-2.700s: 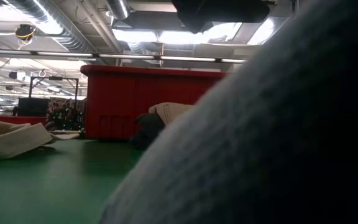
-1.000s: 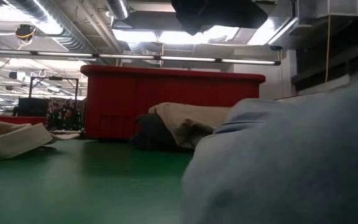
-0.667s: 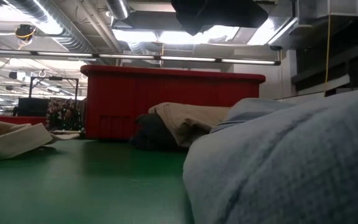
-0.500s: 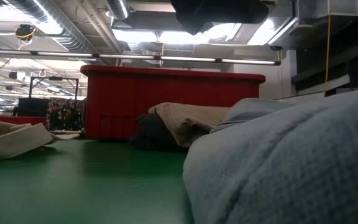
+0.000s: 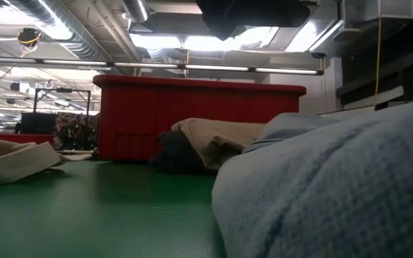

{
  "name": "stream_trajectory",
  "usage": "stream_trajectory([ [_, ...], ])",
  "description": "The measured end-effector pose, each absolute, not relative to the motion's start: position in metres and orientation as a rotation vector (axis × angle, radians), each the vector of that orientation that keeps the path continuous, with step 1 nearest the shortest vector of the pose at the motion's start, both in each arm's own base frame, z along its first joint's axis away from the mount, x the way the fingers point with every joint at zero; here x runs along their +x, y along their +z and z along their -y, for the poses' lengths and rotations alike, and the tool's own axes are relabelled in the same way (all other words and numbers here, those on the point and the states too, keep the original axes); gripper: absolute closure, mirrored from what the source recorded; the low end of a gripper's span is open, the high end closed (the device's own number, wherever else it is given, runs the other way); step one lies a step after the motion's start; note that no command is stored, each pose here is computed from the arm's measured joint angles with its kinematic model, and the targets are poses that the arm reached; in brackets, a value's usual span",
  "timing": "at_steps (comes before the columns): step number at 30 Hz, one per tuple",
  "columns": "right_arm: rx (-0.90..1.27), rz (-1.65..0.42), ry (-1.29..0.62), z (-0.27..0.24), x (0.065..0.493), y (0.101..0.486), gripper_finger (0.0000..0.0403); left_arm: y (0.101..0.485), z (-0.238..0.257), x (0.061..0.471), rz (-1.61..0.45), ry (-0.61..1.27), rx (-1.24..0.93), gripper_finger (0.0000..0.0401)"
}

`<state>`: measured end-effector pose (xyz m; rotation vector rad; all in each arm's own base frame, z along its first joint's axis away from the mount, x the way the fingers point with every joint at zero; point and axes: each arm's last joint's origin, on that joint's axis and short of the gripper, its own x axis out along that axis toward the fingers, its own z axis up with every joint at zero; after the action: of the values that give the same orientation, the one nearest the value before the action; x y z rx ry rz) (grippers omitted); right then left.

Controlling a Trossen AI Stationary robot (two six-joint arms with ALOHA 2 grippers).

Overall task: Fold laundry
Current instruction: Fold the blue pants

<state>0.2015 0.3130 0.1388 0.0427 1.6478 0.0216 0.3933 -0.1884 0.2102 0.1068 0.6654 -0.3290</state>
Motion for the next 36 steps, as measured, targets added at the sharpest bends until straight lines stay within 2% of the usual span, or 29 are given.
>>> stream_trajectory([
  [6,0.132,-1.617,0.037,-0.312,0.202,0.156,0.0371,0.212,0.197,0.387,-0.688,-0.412,0.095,0.0218],
  [12,0.197,-1.551,0.043,-0.307,0.209,0.173,0.0386,0.207,0.211,0.372,-0.776,-0.47,0.125,0.0218],
  [22,0.281,-1.468,0.042,-0.292,0.242,0.175,0.0381,0.198,0.23,0.348,-0.911,-0.509,0.198,0.0218],
  [36,0.326,-1.411,0.107,-0.283,0.264,0.179,0.0379,0.192,0.246,0.326,-0.977,-0.353,0.283,0.0218],
])
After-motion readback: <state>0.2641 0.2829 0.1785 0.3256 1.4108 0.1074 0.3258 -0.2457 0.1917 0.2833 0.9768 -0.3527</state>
